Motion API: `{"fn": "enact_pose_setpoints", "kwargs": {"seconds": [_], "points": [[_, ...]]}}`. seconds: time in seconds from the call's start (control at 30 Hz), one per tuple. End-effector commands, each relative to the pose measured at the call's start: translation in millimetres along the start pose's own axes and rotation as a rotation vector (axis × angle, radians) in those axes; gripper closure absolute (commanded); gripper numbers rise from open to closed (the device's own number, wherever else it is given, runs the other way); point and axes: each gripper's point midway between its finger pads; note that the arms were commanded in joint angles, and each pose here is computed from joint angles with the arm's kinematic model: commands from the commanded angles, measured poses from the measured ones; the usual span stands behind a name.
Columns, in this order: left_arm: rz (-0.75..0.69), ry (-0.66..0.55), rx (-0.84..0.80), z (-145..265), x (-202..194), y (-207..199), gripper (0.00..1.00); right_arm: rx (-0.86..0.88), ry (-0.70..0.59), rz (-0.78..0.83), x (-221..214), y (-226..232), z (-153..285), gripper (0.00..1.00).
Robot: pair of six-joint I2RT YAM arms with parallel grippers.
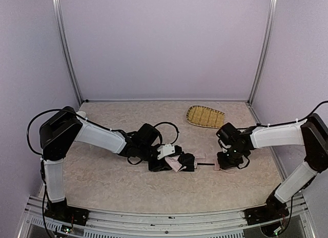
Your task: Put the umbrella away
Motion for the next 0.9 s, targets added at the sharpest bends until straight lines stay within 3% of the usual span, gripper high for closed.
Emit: {"fn": "enact_pose_setpoints", "kwargs": {"seconds": [0.0, 0.1, 0.17, 0.2, 0.4, 0.5, 0.6, 0.77, 0.87], "points": [[0.093, 0.253, -0.082, -15, -82, -24, 0.90, 0.378, -0.150, 0.240, 51, 158, 9, 0.72], [0.080, 0.243, -0.090, -14, -78, -28, 0.90, 0.561, -0.309, 0.359, 94, 234, 44, 0.74], [0.075, 0.227, -0.097, -12, -74, -29, 0.90, 0.687, -0.365, 0.351, 104, 252, 65, 0.74], [0.073, 0.222, -0.090, -10, -72, -28, 0.90, 0.668, -0.374, 0.337, 108, 246, 68, 0.73], [0.079, 0.233, -0.091, -8, -74, -26, 0.90, 0.473, -0.429, 0.214, 113, 121, 89, 0.62], [0.080, 0.234, -0.089, -8, -74, -25, 0.90, 0.347, -0.478, 0.172, 120, 55, 95, 0.61], [0.082, 0.234, -0.097, -7, -74, -27, 0.90, 0.248, -0.540, 0.275, 126, 39, 111, 0.58], [0.096, 0.250, -0.151, -10, -76, -32, 0.90, 0.406, -0.662, 0.531, 118, 85, 133, 0.52], [0.115, 0.264, -0.214, -11, -78, -42, 0.90, 0.439, -0.750, 0.776, 94, 132, 136, 0.46]]}}
Point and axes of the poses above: each gripper's point midway between its finger pads, its own z axis back along the fingers, its own y axis along the line the jaws close on, x = y × z, and after that the axes turned 8 degrees about z, right-handed
